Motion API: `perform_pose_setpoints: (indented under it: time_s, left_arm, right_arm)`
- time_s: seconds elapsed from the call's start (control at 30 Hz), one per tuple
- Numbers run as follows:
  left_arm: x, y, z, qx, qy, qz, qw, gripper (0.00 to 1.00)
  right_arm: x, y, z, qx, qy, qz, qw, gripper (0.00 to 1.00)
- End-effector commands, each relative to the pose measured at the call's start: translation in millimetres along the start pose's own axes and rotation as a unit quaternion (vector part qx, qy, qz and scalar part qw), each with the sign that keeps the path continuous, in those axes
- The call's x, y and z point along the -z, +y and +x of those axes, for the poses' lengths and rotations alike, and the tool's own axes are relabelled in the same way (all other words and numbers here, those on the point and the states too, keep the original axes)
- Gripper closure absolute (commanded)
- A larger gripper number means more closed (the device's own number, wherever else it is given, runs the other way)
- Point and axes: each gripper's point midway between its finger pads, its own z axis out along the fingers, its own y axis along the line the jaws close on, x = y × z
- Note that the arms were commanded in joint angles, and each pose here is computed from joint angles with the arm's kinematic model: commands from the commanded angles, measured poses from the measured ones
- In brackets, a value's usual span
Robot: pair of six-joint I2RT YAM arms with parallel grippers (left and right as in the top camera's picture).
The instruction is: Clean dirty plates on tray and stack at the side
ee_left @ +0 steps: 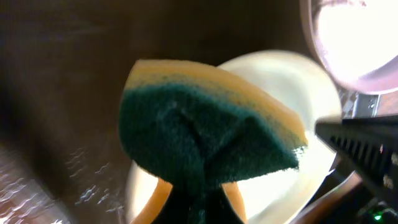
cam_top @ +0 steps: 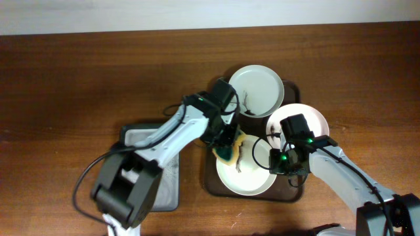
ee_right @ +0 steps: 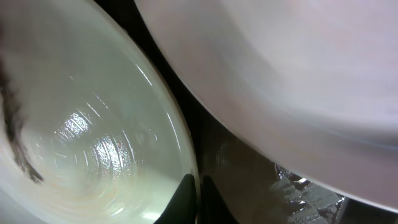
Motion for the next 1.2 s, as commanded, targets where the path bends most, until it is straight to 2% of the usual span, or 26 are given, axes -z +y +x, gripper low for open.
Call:
perform_pose_setpoints:
  time_s: [0.0,0.07,0.17,0.2,0.27,0.33,0.47,0.53,0.6,0.7,0.77,0.87,0.97,1.07,1.17]
  left_arm:
    - [-47,-38,19,0.036,0.072,0.1,0.992,1.0]
    - [-73,-55,31,0.028,0.104,0.144,0.984,1.0]
    - [-108,-48,46,0.036,0.133,0.124,0.983,1.0]
    - [-117,-33,48,0.04,0.131,0.087,0.987,1.0]
    - [-120,11,47,0.046,0.112,-0.033,0.992,1.0]
    - [-112,38,47,0.06,0.104,-0.114,0.986,1.0]
    - [-72,91,35,0.05,0.078,-0.282,0.955,1.0]
    - [-58,98,30,0.045,0.074,-0.316,0.945,1.0]
    - [-54,92,27,0.047,0.077,-0.31,0.946,1.0]
    - [-49,85,23,0.048,0.076,-0.3,0.95,1.0]
    - [-57,66,28,0.059,0.093,-0.244,0.964,1.0]
    - [-76,12,36,0.075,0.128,-0.093,0.985,1.0]
    - [-79,-20,43,0.078,0.153,-0.014,0.985,1.0]
    - [-81,-28,49,0.07,0.16,-0.009,0.985,1.0]
    - [-87,-27,54,0.05,0.154,-0.043,0.986,1.0]
  right_arm:
    - [1,0,-3,0.013,-0.002,0.004,1.0,0.96]
    - [1,0,-3,0.013,-0.002,0.004,1.0,0.96]
    - [1,0,-3,0.012,-0.002,0.004,1.0,0.96]
    - [1,0,-3,0.012,-0.002,0.004,1.0,0.96]
    - [1,0,-3,0.012,-0.001,0.004,1.0,0.96]
    - [1,0,-1,0.012,0.002,0.005,1.0,0.96]
    - [1,-1,-1,0.011,0.004,0.006,1.0,0.96]
    - [1,-1,0,0.011,0.005,0.006,1.0,0.96]
    - [1,-1,0,0.008,0.005,0.006,1.0,0.96]
    - [1,-2,-1,-0.052,0.001,0.009,0.999,0.96]
    - [1,-2,-4,-0.09,-0.004,0.008,0.996,0.96]
    - [1,0,-9,-0.144,-0.015,0.002,0.989,0.96]
    - [1,2,-13,-0.172,-0.023,-0.003,0.985,0.96]
    - [2,4,-19,-0.181,-0.032,-0.011,0.983,0.96]
    - [2,5,-20,-0.18,-0.034,-0.014,0.983,0.96]
